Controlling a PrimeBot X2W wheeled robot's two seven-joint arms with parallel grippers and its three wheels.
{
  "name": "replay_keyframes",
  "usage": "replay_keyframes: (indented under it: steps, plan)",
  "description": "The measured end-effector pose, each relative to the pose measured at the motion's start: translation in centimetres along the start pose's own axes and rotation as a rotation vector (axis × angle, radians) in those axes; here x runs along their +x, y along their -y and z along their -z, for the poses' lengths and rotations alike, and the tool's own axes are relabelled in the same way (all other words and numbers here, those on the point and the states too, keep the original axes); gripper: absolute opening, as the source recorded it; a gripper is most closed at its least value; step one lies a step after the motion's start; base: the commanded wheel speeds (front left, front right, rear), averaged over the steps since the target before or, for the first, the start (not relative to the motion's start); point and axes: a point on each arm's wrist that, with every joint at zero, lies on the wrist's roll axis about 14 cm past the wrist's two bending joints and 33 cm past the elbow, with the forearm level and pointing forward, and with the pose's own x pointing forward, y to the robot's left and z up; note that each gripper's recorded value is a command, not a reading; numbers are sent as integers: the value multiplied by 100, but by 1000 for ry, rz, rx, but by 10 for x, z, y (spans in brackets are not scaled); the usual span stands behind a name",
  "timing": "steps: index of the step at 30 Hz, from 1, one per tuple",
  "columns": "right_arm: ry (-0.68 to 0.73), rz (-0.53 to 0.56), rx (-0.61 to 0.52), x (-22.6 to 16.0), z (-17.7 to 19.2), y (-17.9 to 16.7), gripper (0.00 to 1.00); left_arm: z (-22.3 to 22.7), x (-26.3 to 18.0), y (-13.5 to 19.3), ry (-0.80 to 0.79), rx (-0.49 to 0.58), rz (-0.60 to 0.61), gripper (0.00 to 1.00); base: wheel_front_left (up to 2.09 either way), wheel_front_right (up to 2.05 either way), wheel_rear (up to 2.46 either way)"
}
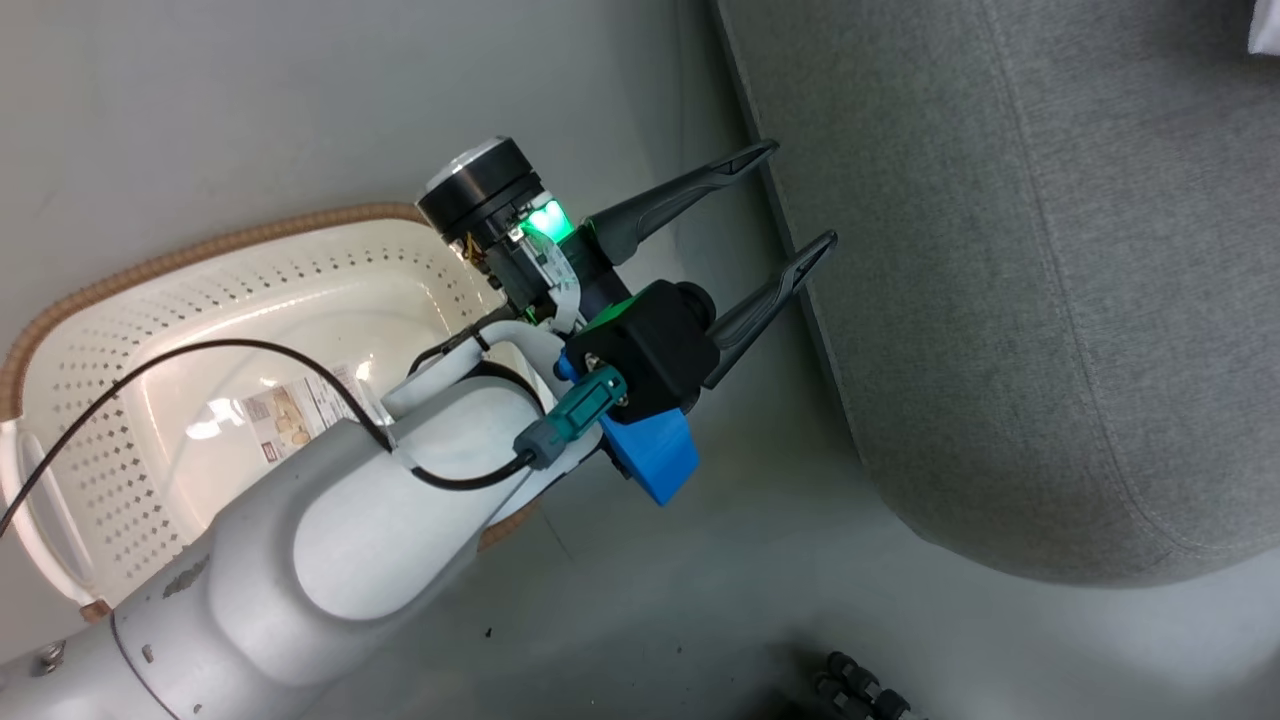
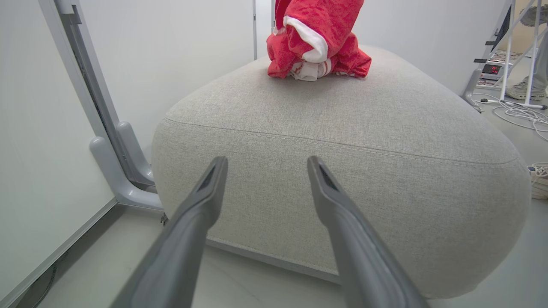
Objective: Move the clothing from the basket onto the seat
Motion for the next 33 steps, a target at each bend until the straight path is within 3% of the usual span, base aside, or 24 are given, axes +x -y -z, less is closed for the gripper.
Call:
replay_keyframes:
  steps: [11,17,23,24,25,26,33]
  plan:
    - [-344,-100,-24,-52,132,-76,0,45,-2,-13,-12,-54,-6,100,0,0,0]
    - [-487,-129,40,-94,176,-116,0,55,-6,-15,-24,-60,-10,100,0,0,0]
    - [-523,-122,55,-105,185,-118,0,53,-6,-17,-23,-51,-13,100,0,0,0]
    - [-516,-115,58,-103,182,-117,24,52,-6,-17,-22,-50,-14,100,0,0,0]
    - [-505,-108,62,-100,179,-114,78,50,-6,-17,-21,-47,-14,100,0,0,0]
    - [-494,-101,69,-98,175,-113,100,48,-6,-18,-17,-43,-17,100,0,0,0]
    - [-486,-90,104,-118,157,-98,100,22,-5,-11,21,-29,-27,100,0,0,0]
